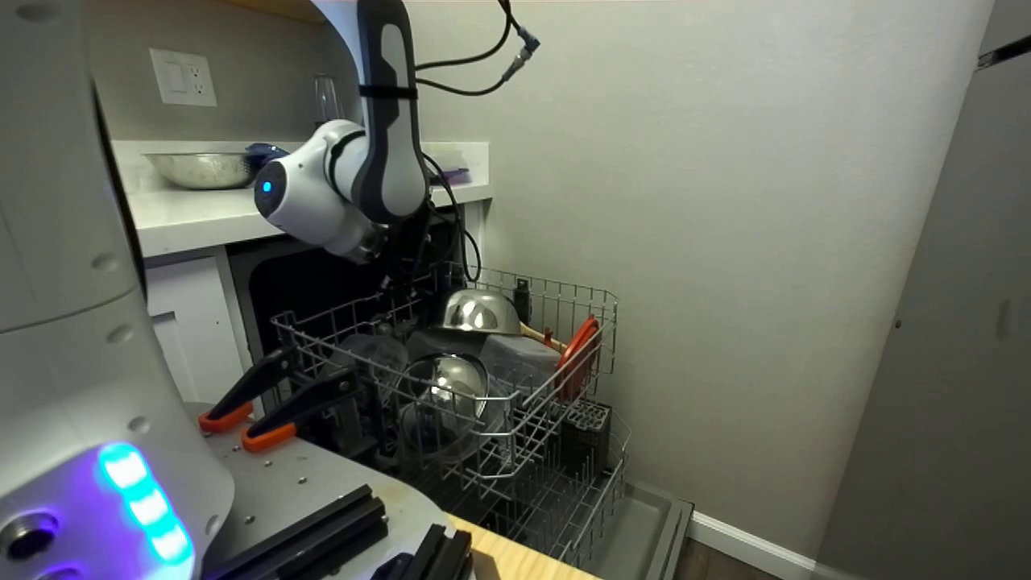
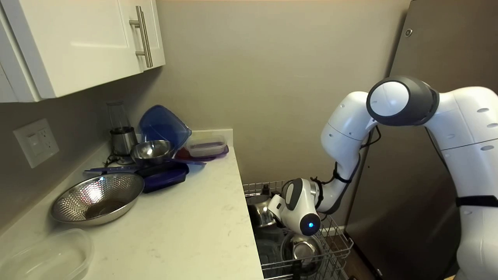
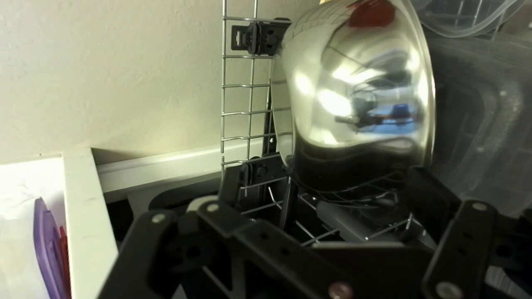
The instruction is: Pick up the silver bowl from the kitchen counter and place it upside down in the dishwasher
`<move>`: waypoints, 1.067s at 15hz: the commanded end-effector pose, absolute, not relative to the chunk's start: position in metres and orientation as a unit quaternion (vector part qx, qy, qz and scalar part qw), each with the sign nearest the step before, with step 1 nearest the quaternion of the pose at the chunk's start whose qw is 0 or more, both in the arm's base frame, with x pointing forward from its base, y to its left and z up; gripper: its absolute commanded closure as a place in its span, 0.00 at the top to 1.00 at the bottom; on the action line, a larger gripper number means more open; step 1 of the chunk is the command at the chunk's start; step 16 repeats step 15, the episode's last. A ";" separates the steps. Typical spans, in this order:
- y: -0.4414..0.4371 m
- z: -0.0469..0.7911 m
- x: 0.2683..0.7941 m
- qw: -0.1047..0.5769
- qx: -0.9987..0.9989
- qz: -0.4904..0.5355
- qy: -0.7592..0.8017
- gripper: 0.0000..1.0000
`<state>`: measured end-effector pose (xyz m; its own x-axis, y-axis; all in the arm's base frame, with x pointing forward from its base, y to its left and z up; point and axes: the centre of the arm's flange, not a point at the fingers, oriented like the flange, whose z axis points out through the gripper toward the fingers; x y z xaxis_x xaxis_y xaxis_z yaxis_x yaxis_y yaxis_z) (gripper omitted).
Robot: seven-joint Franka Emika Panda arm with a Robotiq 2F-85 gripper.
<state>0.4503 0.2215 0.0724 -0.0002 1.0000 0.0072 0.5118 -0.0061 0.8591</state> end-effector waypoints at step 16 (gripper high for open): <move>0.225 0.070 0.453 0.349 0.627 0.348 0.604 1.00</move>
